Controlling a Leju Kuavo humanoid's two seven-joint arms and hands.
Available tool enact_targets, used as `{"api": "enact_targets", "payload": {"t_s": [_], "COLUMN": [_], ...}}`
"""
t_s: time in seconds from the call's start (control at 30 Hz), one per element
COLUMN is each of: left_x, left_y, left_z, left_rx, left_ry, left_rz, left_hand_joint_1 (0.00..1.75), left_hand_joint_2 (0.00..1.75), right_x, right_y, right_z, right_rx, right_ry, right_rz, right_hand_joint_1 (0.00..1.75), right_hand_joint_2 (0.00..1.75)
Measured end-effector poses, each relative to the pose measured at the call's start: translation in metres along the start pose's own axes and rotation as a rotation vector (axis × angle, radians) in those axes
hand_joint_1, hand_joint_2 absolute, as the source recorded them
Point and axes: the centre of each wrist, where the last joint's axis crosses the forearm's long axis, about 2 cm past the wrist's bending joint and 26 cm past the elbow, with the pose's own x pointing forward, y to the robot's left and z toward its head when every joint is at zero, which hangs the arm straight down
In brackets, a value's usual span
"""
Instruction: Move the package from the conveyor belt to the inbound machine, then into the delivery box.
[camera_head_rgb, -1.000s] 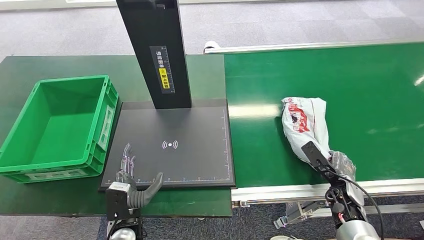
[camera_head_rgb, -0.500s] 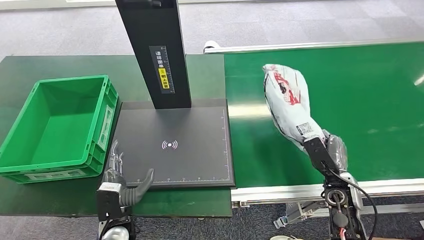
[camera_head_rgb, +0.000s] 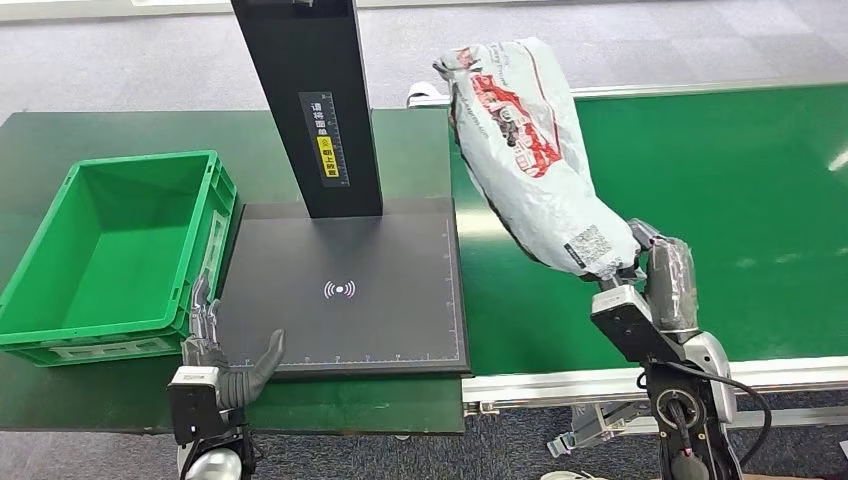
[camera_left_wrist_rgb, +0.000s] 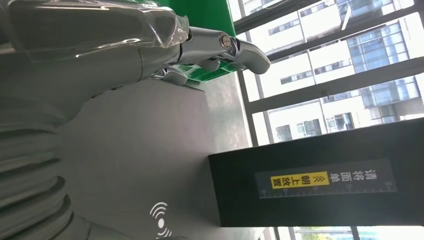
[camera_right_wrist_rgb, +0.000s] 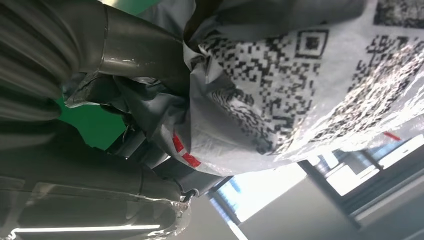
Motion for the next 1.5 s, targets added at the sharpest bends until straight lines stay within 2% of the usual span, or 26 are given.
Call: {"api": "enact_targets", "payload": {"t_s": [0.17,0.33,0.47,0.6,0.67,0.73,0.77,0.8,1.03,1.5], "left_x": [0.000,0.002,0.002,0.002,0.002,0.003,0.003,0.003,0.003,0.002], "left_y": [0.005,0.011,0.016,0.022,0.024,0.027,0.028,0.029,0.035,0.037], "left_z": [-0.016,-0.037,-0.041,-0.045,-0.046,-0.047,-0.048,-0.048,-0.049,-0.047], "left_rx": [0.030,0.085,0.110,0.133,0.141,0.147,0.149,0.152,0.171,0.183], "left_ry": [-0.040,-0.086,-0.086,-0.089,-0.089,-0.089,-0.088,-0.087,-0.080,-0.071], "left_rz": [-0.013,-0.035,-0.057,-0.079,-0.087,-0.095,-0.099,-0.103,-0.120,-0.125], "left_hand_joint_1": [0.00,0.00,0.00,0.00,0.00,0.00,0.00,0.00,0.00,0.00], "left_hand_joint_2": [1.75,1.75,1.75,1.75,1.75,1.75,1.75,1.75,1.75,1.75], "right_x": [0.026,0.078,0.109,0.122,0.125,0.127,0.127,0.127,0.124,0.120], "right_y": [0.026,0.091,0.128,0.149,0.155,0.162,0.165,0.168,0.176,0.174], "right_z": [-0.024,-0.058,-0.073,-0.080,-0.083,-0.084,-0.084,-0.085,-0.086,-0.085], "right_rx": [0.146,0.354,0.475,0.552,0.579,0.608,0.621,0.630,0.648,0.622], "right_ry": [-0.122,-0.230,-0.261,-0.263,-0.258,-0.245,-0.235,-0.225,-0.187,-0.174], "right_rz": [-0.096,-0.278,-0.373,-0.413,-0.418,-0.415,-0.409,-0.400,-0.356,-0.305], "right_hand_joint_1": [1.75,1.75,1.75,1.75,0.92,0.05,0.00,0.00,0.00,0.00], "right_hand_joint_2": [1.75,1.75,1.75,1.75,1.75,0.87,0.44,0.00,0.00,0.00]}}
